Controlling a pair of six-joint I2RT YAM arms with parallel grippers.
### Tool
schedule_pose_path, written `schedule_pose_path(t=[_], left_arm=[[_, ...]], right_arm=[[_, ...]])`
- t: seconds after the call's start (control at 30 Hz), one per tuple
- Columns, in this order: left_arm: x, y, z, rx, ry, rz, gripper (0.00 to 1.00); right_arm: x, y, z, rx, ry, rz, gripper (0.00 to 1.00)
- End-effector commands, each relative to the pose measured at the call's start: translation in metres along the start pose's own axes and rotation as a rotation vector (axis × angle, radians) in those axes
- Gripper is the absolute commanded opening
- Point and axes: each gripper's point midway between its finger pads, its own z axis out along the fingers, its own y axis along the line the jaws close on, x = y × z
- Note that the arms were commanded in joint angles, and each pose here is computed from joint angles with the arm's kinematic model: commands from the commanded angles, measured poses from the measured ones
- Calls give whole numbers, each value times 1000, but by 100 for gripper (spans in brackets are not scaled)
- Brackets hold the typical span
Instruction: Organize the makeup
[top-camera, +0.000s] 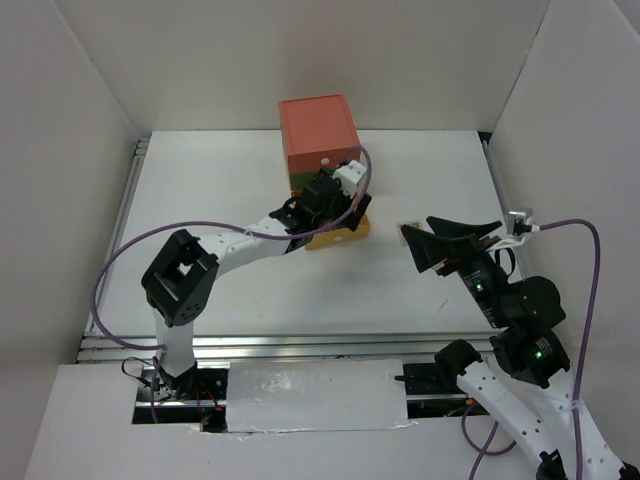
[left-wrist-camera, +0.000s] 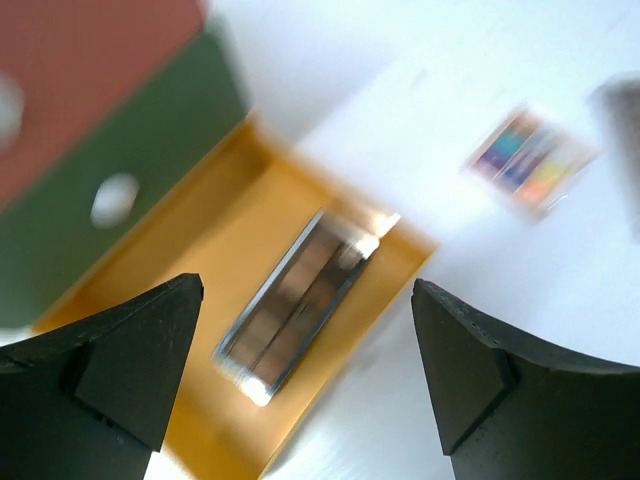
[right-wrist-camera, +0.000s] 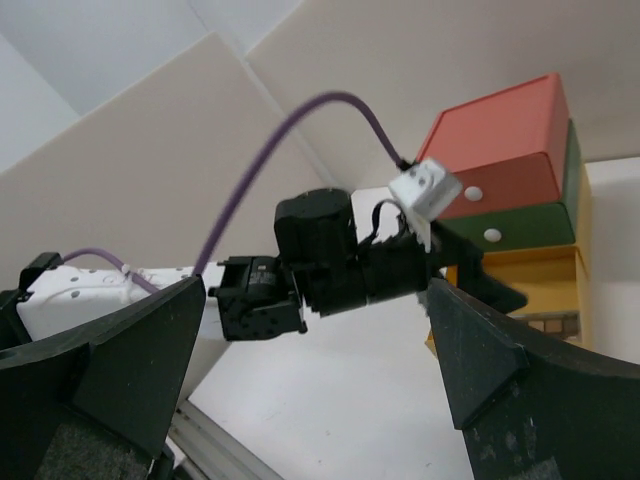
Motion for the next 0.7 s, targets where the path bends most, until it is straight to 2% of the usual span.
schedule_pose_path(t=[0.0,0.03,0.07,0.1,0.13,0.17,0.2,0.27,0.3,0.4,0.47,0.5,0.57,0.63,0.67], left_arm=[[-75,-59,11,196,-102,-82,99],[-62,-66,16,188,-3,-105,99],[-106,-74,19,193,-59,-126,99],[-80,-89,37,164,26,-120,99],[-105,-95,34,147,29,-172,99],[-105,-100,38,130,45,-199,99],[-85,-108,52,106,94,-225,99],[-94,-109,57,58,108,-362,100],[-80,-110,66,32,132,-388,99],[-70,-109,77,-18,119,-512,99],[-58,-120,84,20,123,-544,99],[-68,-125,87,52,79,-564,99],[-64,-132,86,81,83,-587,99],[-93,-127,64,95,16,-612,99],[-68,-126,67,70,63,-603,99]], right_arm=[[-34,2,-10,54,-80,-47,100],[-37,-1,-12,79,-90,-29,100],[-38,-5,-17,110,-92,-20,100],[-43,-7,-19,127,-108,-15,100],[-49,-11,-23,159,-134,-8,100],[-50,-16,-26,186,-138,-2,100],[-52,-19,-28,204,-149,2,100],[-56,-27,-30,257,-170,10,100],[-56,-28,-30,265,-169,10,100],[-52,-32,-27,285,-150,2,100],[-49,-39,-24,311,-141,-11,100],[-46,-45,-23,336,-137,-18,100],[-43,-65,-22,442,-141,-40,100],[-39,-87,-21,554,-145,-52,100],[-37,-94,-21,591,-153,-51,100]])
